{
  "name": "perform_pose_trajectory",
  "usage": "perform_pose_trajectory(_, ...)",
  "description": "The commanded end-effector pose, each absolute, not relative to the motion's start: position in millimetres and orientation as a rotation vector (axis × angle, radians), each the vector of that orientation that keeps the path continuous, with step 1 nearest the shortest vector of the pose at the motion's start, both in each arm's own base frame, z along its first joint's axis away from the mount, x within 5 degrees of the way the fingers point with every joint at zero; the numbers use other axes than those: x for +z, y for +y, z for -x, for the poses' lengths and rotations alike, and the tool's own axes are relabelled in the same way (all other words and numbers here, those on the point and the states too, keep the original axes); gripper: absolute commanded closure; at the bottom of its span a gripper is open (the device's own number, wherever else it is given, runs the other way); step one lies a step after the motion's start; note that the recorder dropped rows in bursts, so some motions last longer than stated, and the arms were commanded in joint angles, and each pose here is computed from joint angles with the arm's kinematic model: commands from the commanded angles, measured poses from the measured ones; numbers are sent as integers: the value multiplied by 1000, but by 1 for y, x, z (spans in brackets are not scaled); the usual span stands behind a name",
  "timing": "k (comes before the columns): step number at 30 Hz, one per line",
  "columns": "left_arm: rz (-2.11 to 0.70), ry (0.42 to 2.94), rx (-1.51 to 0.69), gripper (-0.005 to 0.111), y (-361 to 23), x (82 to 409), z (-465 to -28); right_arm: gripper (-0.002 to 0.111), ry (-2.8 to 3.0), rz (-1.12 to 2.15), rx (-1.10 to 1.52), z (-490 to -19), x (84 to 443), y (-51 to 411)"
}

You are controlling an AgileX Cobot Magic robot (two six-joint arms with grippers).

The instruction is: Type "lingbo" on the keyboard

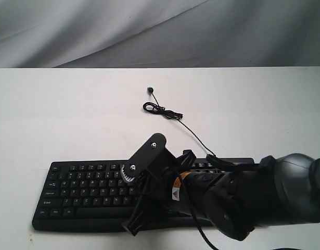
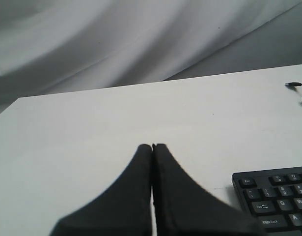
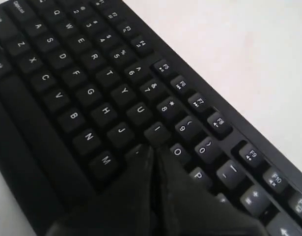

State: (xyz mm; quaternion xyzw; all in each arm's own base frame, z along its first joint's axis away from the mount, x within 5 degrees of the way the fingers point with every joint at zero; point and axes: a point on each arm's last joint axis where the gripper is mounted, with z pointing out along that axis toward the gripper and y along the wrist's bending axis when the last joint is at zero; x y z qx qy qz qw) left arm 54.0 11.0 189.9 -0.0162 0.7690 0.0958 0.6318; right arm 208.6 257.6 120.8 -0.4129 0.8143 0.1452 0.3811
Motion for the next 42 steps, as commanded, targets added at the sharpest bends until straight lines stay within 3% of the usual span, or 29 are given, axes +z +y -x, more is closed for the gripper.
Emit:
perform_pose_trajectory(1,34,1750,208,107,10,189,-54,108,2052,1059,363,-211,122,256)
perform_pose_trajectory(11,34,1750,208,107,10,189,-54,108,2092,1157,333,-228,138,269)
perform_pose_trajectory(42,34,1750,208,107,10,189,-54,108,2151,1233,297,-226,122,266)
